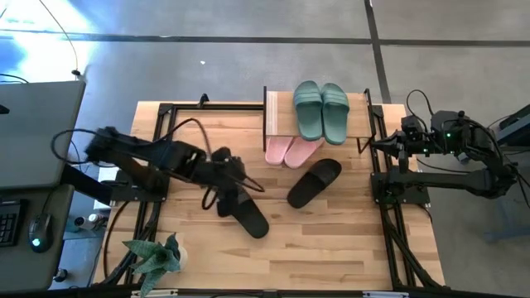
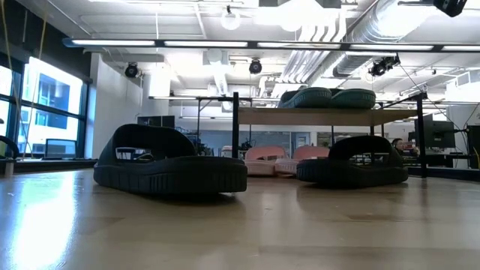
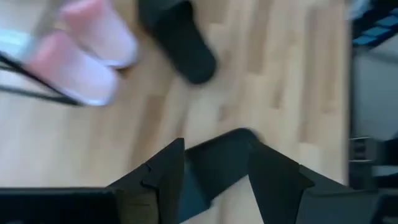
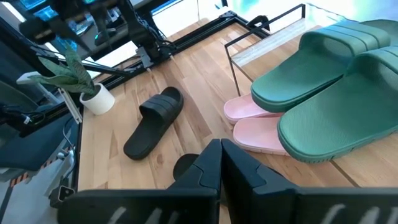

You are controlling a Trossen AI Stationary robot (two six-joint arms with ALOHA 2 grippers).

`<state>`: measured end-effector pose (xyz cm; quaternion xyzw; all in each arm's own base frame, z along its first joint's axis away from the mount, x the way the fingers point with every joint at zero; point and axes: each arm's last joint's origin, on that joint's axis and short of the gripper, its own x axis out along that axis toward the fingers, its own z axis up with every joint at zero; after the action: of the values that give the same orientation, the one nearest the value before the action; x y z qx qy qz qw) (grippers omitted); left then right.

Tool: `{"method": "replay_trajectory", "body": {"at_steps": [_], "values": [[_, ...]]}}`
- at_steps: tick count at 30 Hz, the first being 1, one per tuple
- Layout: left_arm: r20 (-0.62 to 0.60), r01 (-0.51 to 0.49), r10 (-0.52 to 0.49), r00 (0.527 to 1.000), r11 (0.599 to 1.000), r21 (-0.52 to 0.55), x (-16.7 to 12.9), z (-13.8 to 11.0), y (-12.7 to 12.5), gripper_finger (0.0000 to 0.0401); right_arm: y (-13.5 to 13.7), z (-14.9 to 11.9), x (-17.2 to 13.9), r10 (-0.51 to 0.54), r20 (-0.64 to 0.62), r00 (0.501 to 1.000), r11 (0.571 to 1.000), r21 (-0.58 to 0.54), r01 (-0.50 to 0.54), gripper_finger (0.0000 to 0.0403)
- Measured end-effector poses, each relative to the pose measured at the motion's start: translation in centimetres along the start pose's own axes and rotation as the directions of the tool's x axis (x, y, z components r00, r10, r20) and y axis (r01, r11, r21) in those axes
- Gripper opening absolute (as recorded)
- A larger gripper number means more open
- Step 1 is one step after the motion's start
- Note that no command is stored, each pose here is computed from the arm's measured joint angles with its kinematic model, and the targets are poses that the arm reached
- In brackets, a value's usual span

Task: Pick and place slides into the shelf
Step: Move the black slide to the top right of the table

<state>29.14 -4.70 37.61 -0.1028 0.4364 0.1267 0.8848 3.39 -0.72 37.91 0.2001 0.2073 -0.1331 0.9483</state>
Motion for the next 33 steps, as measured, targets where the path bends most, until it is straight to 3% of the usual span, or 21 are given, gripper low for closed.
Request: {"method": "replay_trajectory", "body": {"at_steps": [2, 5, 8, 10, 14, 22, 33], "values": [[0.058, 0.061, -0.059, 0.997, 0.998, -0.03, 0.7, -1.9, 0.6, 0.0157, 0.0, 0.0, 0.0, 0.0, 0.0, 1.0, 1.0, 0.0, 0.0, 0.0002], [0.133, 0.077, -0.06, 0.989, 0.989, -0.129, 1.4, -4.3, 1.7, 0.0156, 0.0, 0.0, 0.0, 0.0, 0.0, 1.0, 1.0, 0.0, 0.0, 0.0002], [0.08, 0.041, -0.024, 0.997, 0.975, -0.218, 2.6, -6.0, 2.2, 0.0156, 0.0, 0.0, 0.0, 0.0, 0.0, 1.0, 1.0, 0.0, 0.0, 0.0002], [-0.006, -0.018, 0.017, 1.0, 0.975, -0.221, 3.4, -7.0, 2.5, 0.0156, 0.0, 0.0, 0.0, 0.0, 0.0, 1.0, 1.0, 0.0, 0.0, 0.0002], [-0.136, -0.11, 0.082, 0.987, 0.972, -0.21, 5.3, -7.9, 2.4, 0.0156, 0.0, 0.0, 0.0, 0.0, 0.0, 1.0, 1.0, 0.0, 0.0, 0.0002], [-0.234, -0.157, 0.113, 0.966, 0.972, -0.177, 8.4, -7.8, 1.4, 0.0156, 0.0, 0.0, 0.0, 0.0, 0.0, 1.0, 1.0, 0.0, 0.0, 0.0002], [-0.273, -0.151, 0.108, 0.956, 0.978, -0.143, 10.5, -7.5, 0.7, 0.0156, 0.0, 0.0, 0.0, 0.0, 0.0, 1.0, 1.0, 0.0, 0.0, 0.0002]]}}
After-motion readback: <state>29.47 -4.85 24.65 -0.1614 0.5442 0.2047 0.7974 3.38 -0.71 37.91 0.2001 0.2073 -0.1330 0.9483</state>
